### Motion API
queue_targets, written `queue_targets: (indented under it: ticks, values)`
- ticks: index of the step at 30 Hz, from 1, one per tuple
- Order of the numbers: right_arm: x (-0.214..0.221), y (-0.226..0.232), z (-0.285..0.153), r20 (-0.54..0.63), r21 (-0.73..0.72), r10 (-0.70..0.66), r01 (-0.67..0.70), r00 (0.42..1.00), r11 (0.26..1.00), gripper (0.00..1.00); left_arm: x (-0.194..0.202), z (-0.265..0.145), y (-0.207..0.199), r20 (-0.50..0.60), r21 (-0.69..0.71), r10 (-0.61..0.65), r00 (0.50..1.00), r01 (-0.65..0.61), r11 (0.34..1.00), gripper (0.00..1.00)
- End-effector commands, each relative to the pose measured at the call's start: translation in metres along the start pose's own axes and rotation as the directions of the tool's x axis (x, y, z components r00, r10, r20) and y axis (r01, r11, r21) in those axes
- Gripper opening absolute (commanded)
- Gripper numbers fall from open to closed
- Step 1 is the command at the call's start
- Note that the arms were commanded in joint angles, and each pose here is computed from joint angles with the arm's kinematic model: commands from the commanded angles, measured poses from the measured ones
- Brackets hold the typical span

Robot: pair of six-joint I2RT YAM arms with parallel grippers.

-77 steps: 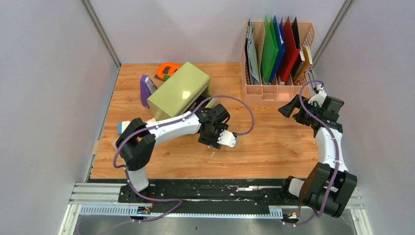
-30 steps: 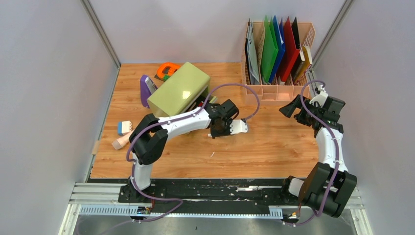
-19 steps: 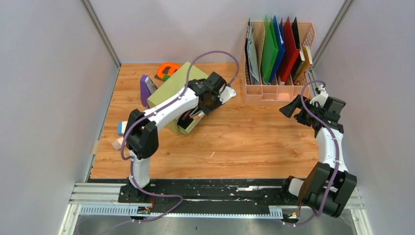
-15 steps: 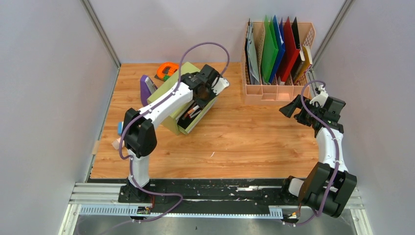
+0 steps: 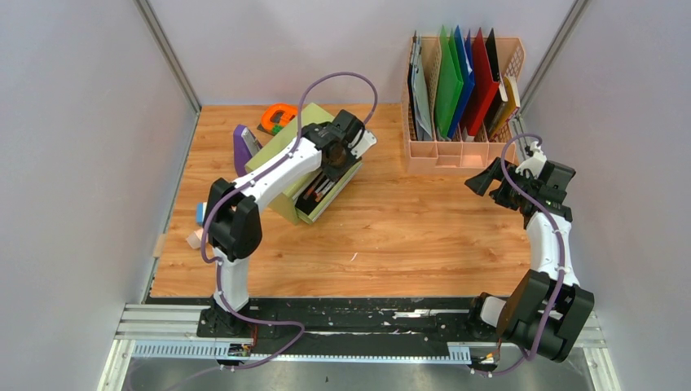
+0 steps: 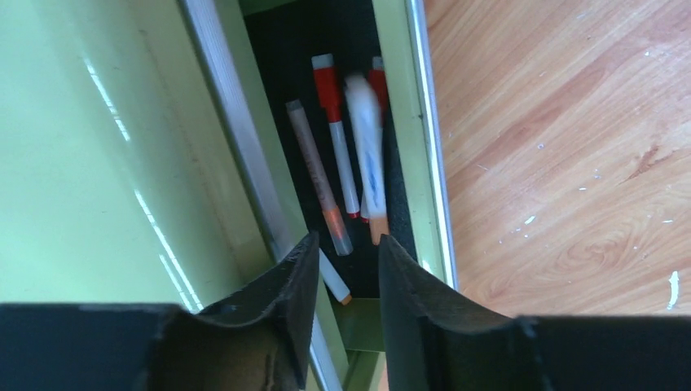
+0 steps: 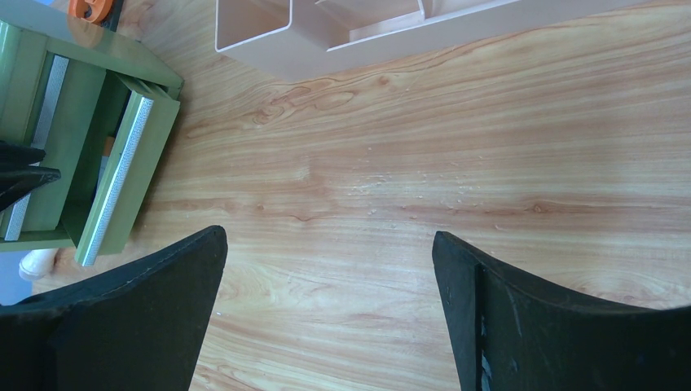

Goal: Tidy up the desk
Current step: Place the stationery in the drawer.

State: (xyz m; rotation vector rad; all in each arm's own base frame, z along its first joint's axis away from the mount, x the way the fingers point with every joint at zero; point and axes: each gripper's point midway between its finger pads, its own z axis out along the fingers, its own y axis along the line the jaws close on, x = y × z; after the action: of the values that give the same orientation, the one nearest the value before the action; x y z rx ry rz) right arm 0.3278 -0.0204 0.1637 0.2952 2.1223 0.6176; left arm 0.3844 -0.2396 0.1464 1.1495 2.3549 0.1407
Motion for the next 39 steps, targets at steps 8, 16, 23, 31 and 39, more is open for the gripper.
queue_targets:
  ticks: [8, 16, 23, 31, 39]
  values:
    - [-0.007, 0.003, -0.002, 0.031, -0.018, -0.021, 0.021, 0.999, 1.000, 1.00, -0.017, -0.015, -0.010, 0.105, 0.062, -0.033, 0.994, 0.026, 0.998, 0.52]
    - [-0.007, 0.003, -0.001, 0.029, -0.018, -0.019, 0.020, 0.999, 1.000, 1.00, -0.025, -0.040, -0.076, 0.236, 0.363, 0.063, 0.970, -0.148, 0.920, 0.56]
    - [-0.008, 0.002, -0.002, 0.033, -0.013, -0.022, 0.023, 0.999, 1.000, 1.00, -0.015, -0.026, -0.120, 0.230, 0.439, 0.186, 0.955, -0.272, 0.856, 0.56]
    - [-0.009, 0.002, -0.002, 0.036, -0.013, -0.023, 0.024, 0.999, 1.000, 1.00, -0.003, 0.019, -0.120, 0.127, 0.400, 0.232, 0.964, -0.264, 0.878, 0.56]
    - [-0.009, 0.002, -0.003, 0.036, -0.016, -0.021, 0.022, 0.999, 1.000, 1.00, 0.016, 0.060, -0.070, -0.021, 0.127, 0.351, 0.936, -0.346, 0.930, 0.56]
